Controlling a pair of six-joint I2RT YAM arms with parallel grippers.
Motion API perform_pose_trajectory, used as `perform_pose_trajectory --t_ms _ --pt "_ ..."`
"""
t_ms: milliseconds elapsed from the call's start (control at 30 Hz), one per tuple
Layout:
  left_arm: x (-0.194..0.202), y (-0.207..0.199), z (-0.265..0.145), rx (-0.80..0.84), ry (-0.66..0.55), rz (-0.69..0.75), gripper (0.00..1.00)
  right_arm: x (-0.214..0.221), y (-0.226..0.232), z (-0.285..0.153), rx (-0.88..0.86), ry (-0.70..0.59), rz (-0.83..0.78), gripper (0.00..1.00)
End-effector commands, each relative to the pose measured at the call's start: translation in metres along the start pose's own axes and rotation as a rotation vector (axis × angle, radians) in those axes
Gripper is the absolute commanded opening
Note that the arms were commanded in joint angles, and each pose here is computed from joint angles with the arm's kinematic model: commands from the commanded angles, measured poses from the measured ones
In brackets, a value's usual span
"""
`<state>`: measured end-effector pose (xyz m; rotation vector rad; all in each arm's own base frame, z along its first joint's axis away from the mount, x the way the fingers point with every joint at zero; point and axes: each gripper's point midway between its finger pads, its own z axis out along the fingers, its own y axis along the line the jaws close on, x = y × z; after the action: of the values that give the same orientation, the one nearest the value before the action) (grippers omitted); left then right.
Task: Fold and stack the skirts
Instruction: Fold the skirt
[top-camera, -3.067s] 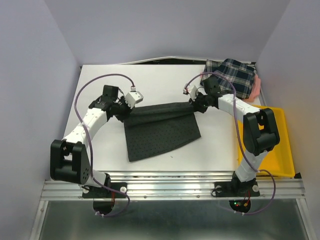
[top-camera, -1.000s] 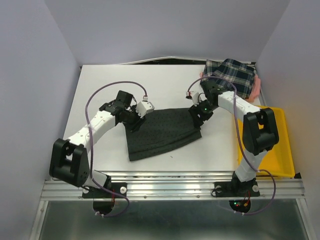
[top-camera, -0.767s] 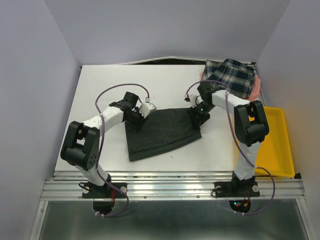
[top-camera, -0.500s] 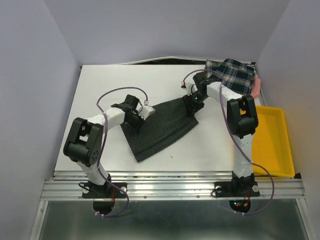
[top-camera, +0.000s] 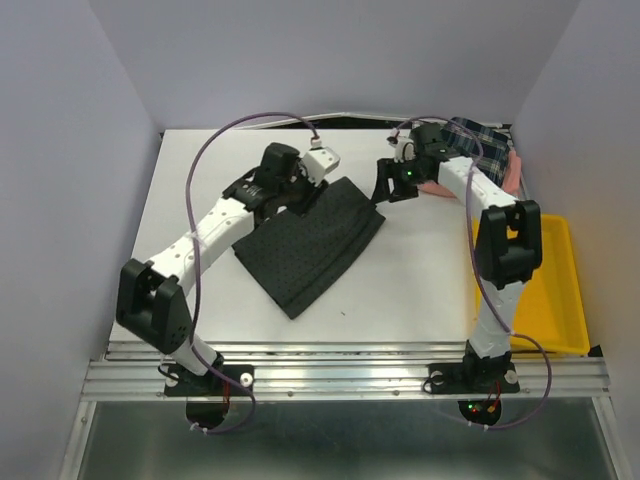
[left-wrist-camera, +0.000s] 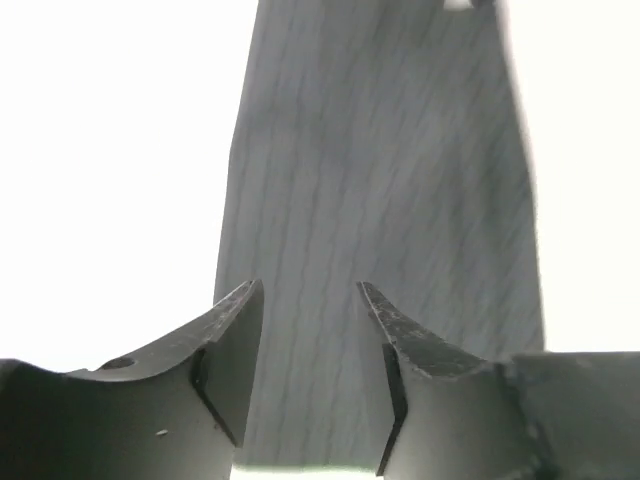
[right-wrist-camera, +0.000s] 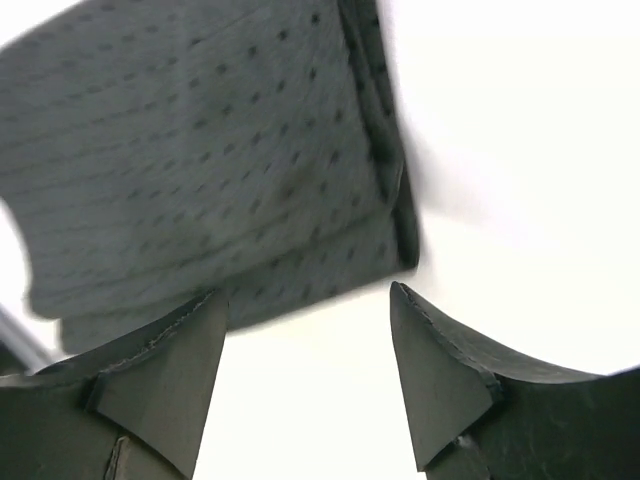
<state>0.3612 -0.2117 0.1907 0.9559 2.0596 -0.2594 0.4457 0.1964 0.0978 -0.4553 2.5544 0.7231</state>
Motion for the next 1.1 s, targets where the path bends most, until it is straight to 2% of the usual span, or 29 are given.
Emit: perform_pose_trajectory --t_ms 0,133,300,467,667,733,833,867,1067 --pt "-0.021 -0.034 0.044 0.027 0.030 -0.053 0.48 -0.005 0.028 -0.043 -0.130 -0.101 0.179 0.68" --pt "-0.046 -0.054 0.076 0.074 0.006 -0.082 0.41 0.048 0.032 -0.016 -0.209 -0.007 0.360 0.63" --pt "-0.052 -0.070 0.109 0.140 0.026 -0.087 0.40 0.075 0.016 0.010 -0.174 -0.005 0.458 0.57" --pt "-0.042 -0.084 0.131 0.160 0.079 -0.055 0.43 0.068 0.008 0.023 -0.189 -0.077 0.511 0.56" --pt "-0.024 -0.090 0.144 0.177 0.127 -0.025 0.43 0.082 -0.004 0.037 -0.156 -0.070 0.542 0.52" --pt "-0.022 -0.092 0.147 0.185 0.132 -0.012 0.48 0.087 -0.008 0.041 -0.138 -0.062 0.554 0.51" --pt "-0.016 -0.095 0.151 0.202 0.154 -0.004 0.58 0.094 -0.013 0.047 -0.120 -0.055 0.562 0.47" --pt "-0.015 -0.096 0.155 0.202 0.158 -0.006 0.59 0.095 -0.016 0.049 -0.109 -0.056 0.565 0.43" --pt "-0.012 -0.101 0.166 0.221 0.173 0.002 0.58 0.100 -0.020 0.055 -0.099 -0.043 0.576 0.35"
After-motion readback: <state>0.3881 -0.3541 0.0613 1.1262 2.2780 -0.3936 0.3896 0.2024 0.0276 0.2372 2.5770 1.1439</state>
